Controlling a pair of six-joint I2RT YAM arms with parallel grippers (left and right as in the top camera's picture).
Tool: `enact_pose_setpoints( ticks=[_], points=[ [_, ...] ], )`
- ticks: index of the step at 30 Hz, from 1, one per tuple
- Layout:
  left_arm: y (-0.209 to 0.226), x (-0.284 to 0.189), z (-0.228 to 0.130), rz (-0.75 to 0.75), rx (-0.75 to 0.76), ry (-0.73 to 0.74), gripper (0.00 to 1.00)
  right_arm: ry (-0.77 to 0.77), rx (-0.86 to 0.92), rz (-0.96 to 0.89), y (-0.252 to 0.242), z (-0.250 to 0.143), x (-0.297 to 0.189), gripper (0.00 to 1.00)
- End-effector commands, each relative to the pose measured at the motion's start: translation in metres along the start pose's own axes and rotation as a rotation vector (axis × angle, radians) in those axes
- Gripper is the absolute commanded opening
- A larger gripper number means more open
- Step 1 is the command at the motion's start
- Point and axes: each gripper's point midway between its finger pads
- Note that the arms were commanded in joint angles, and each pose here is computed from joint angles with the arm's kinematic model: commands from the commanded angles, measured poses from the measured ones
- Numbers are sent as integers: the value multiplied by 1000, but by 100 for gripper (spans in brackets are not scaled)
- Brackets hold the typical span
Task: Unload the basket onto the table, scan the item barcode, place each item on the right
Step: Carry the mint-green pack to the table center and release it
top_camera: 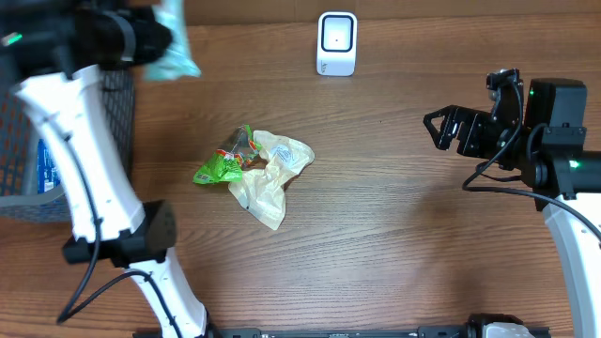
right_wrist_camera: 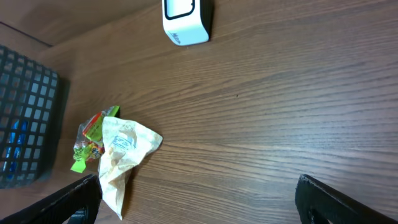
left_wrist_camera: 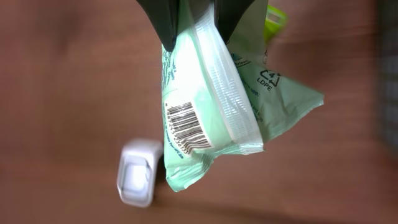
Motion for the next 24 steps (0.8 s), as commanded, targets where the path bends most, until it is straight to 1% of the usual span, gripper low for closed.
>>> enact_pose_setpoints(
  ticks=[1, 2, 3, 4, 7, 9, 14, 19, 24],
  points=[
    [-27, 44, -34, -70, 101, 177, 4, -21, -10, 10, 3, 6, -3, 100],
    [-26, 63, -52, -39, 115, 262, 5, -26, -12, 11, 3, 7, -3, 100],
    [-24, 72, -62, -12, 121, 307, 4, -29, -14, 11, 3, 8, -3, 100],
    [-21, 88, -81, 31, 143, 385, 4, -32, -15, 12, 3, 9, -3, 100],
    [-11, 109, -115, 109, 162, 519, 4, -33, -16, 12, 3, 9, -3, 100],
    [-5, 118, -132, 141, 168, 584, 4, -32, -16, 12, 3, 9, -3, 100],
    [5, 139, -163, 166, 169, 684, 4, -32, -15, 12, 3, 9, -3, 100],
    [13, 148, -187, 178, 154, 765, 4, -25, -12, 11, 3, 7, -3, 100],
    [16, 150, -202, 181, 153, 815, 4, -23, -11, 11, 3, 6, -3, 100]
  ],
)
Point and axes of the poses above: each gripper's point midway between its finger pads, its own x axis out along the fingers, its own y axis along the line the jaws close on, z = x × y, and after that the axes turned 4 degrees about -x, right-handed
